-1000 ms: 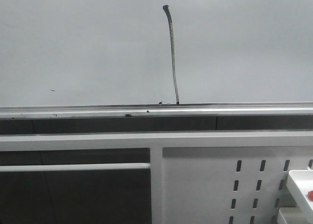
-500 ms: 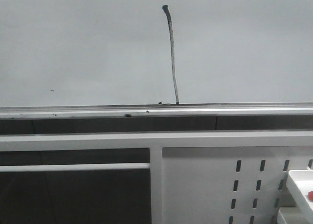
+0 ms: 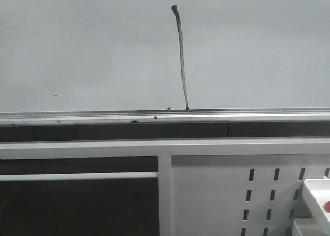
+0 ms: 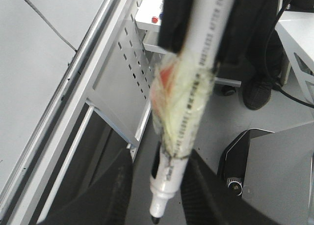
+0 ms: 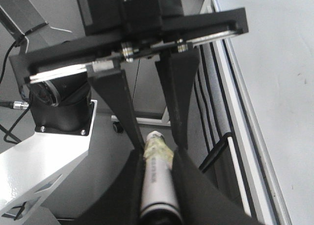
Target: Write number 1 on whiteboard
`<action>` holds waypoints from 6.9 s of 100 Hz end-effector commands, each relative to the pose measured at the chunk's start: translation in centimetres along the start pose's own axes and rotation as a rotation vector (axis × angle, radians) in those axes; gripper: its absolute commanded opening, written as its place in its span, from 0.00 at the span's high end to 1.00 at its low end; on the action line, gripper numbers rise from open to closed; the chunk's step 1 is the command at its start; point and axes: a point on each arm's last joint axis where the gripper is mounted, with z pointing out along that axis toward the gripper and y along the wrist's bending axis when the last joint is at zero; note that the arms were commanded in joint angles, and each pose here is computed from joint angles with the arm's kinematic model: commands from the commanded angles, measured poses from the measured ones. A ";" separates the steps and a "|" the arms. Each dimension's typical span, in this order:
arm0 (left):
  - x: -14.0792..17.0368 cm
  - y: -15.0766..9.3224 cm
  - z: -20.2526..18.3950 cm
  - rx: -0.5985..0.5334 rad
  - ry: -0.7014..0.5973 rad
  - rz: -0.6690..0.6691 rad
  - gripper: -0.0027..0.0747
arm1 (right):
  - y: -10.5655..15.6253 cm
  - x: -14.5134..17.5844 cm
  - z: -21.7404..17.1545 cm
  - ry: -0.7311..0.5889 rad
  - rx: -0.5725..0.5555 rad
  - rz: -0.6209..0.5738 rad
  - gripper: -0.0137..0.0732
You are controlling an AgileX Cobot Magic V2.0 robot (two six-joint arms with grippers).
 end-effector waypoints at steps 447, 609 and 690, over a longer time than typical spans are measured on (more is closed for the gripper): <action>-1.1 7.3 16.1 -0.531 -0.618 -0.709 0.99 | 5.7 12.9 -14.3 -0.027 0.568 0.127 0.90; -2.4 11.1 15.9 -0.533 -0.542 -0.796 0.99 | 5.8 12.8 -14.2 -0.048 0.557 0.157 0.90; -2.2 11.8 15.6 -0.557 -0.545 -0.804 0.99 | 5.8 12.8 -14.2 -0.052 0.554 0.164 0.90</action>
